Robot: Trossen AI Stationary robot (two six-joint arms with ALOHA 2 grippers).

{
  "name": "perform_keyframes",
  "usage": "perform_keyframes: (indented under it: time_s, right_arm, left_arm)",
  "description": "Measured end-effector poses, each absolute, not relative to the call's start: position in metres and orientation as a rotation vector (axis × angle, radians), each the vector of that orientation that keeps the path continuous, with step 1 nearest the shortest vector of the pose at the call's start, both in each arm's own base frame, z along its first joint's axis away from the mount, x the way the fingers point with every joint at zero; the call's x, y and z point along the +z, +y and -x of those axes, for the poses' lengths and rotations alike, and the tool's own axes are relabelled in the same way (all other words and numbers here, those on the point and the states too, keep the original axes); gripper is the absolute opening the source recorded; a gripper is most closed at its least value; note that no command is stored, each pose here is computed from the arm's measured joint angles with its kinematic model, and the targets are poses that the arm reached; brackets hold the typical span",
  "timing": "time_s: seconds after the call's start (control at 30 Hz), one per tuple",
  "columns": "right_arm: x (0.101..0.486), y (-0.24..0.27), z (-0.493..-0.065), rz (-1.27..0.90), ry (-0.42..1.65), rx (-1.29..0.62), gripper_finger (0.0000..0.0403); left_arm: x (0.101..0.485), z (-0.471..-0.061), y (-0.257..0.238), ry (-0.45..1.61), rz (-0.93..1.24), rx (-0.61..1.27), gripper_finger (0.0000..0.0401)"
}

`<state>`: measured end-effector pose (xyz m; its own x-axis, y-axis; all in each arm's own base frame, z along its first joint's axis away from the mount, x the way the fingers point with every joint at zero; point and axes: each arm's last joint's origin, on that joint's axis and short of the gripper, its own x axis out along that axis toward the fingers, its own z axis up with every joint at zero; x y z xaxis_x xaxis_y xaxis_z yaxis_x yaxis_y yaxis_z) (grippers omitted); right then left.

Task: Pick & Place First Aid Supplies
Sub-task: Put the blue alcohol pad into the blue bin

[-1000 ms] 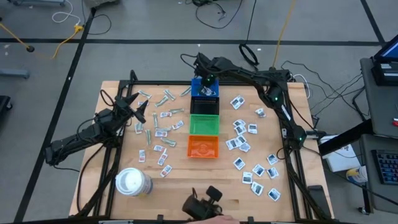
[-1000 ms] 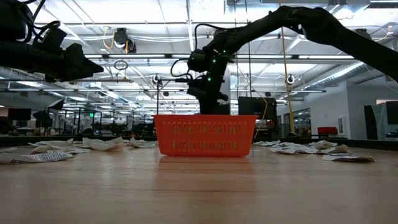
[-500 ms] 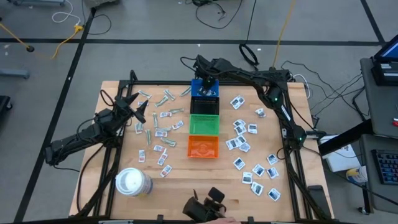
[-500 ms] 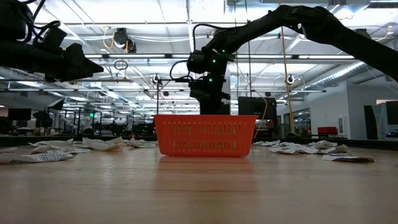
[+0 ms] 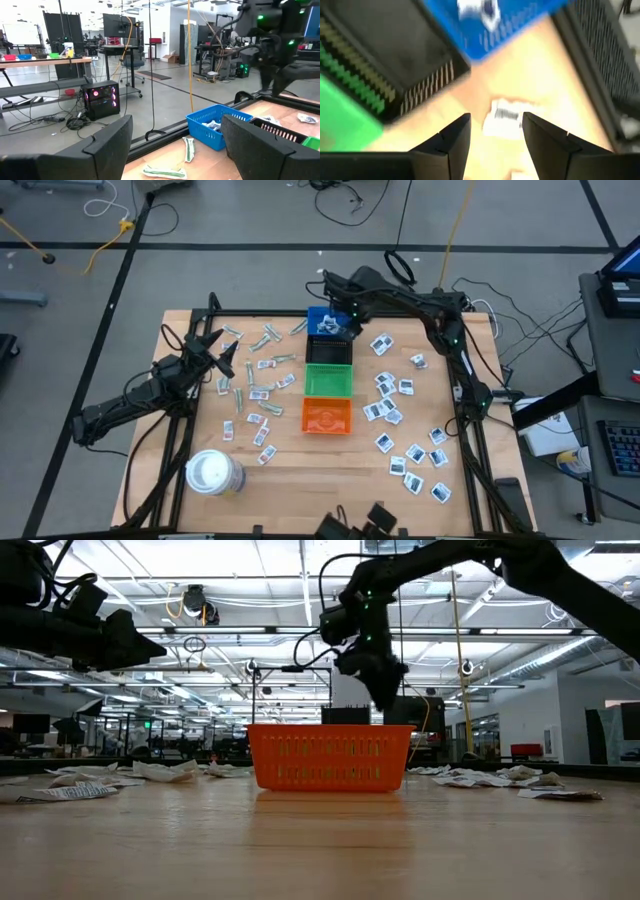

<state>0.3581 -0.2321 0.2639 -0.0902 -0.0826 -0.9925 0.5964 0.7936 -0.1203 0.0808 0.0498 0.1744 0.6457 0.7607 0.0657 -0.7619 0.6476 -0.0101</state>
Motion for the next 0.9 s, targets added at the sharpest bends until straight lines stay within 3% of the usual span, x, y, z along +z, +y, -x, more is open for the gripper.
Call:
perform_keyframes:
  time_s: [0.27,0.9]
  right_arm:
    - [0.267,-0.209,-0.339,-0.585,1.551,-0.606,0.0167]
    - [0.243,-0.060,-0.257,-0.735,1.483,-0.680,0.0169]
  left_arm:
    - [0.174,-0.081,0.050,-0.067,-0.019,0.866,0.0306]
    - [0.174,-0.081,0.050,-0.066,-0.019,0.866,0.0305]
